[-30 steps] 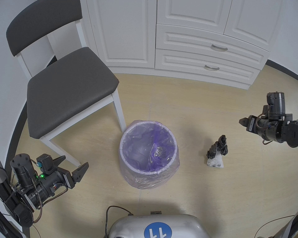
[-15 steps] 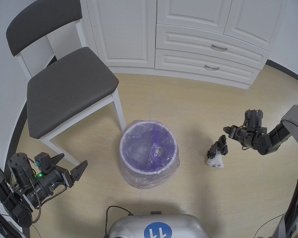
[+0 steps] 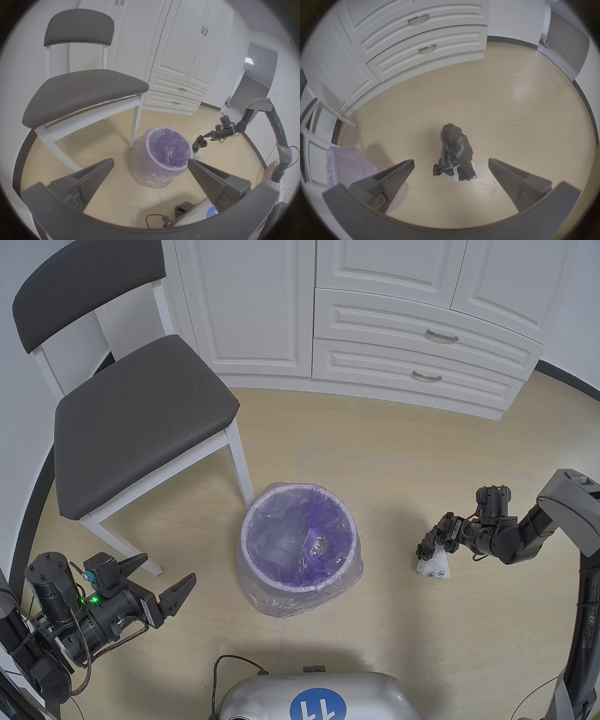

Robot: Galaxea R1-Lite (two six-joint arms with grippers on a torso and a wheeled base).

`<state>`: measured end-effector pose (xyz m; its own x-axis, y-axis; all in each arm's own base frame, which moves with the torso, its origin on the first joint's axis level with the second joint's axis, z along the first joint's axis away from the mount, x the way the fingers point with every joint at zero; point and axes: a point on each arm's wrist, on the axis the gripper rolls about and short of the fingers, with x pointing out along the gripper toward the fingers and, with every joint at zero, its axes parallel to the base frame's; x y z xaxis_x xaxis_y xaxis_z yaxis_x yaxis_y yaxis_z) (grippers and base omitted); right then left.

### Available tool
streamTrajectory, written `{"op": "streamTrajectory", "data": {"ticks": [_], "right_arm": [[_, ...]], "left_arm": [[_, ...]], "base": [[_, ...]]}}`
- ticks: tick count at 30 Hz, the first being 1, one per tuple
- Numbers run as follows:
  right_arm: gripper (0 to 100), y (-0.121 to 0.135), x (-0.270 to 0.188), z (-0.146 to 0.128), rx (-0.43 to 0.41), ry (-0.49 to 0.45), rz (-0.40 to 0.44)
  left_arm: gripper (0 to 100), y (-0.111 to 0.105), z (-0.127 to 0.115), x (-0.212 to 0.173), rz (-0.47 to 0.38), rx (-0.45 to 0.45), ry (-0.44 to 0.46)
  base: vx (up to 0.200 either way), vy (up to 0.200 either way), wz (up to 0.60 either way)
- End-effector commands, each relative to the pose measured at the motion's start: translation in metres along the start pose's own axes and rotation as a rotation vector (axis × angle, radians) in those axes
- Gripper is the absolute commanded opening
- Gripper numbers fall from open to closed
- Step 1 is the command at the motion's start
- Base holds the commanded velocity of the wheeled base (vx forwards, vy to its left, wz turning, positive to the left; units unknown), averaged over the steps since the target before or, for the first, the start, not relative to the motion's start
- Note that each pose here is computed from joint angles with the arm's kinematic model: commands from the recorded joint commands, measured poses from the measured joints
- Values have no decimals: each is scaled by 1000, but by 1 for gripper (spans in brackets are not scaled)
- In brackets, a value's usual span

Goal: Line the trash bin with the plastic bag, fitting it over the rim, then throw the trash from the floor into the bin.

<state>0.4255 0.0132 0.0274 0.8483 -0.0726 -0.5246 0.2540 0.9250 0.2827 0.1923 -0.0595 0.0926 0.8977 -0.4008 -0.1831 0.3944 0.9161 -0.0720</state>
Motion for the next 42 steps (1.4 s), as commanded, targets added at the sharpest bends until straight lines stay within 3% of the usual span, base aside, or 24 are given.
{"op": "streamTrajectory", "data": {"ticks": [1, 7, 11, 23, 37, 38, 42], "right_arm": [[100, -2, 28, -22, 0, 38, -13], [100, -5, 44, -33, 12, 52, -21], [100, 0, 56, -36, 91, 45, -14], [100, 3, 89, -41, 197, -23, -14], [100, -4, 109, -49, 212, -79, -67], [0, -4, 109, -49, 212, -79, -67], [0, -7, 107, -48, 216, -86, -68]], "left_arm": [[100, -1, 2, -1, -3, 4, -9], [100, -1, 3, -3, 0, 25, -15], [100, -2, 7, -7, -6, 33, -41], [100, -5, 12, -10, -16, 37, -71], [100, -15, 6, -10, -68, 34, -36], [100, -15, 6, -10, -68, 33, -35], [100, -14, 8, -13, -62, 35, -48]], "base": [[0, 0, 0], [0, 0, 0], [0, 0, 0], [0, 0, 0], [0, 0, 0], [0, 0, 0], [0, 0, 0]]}}
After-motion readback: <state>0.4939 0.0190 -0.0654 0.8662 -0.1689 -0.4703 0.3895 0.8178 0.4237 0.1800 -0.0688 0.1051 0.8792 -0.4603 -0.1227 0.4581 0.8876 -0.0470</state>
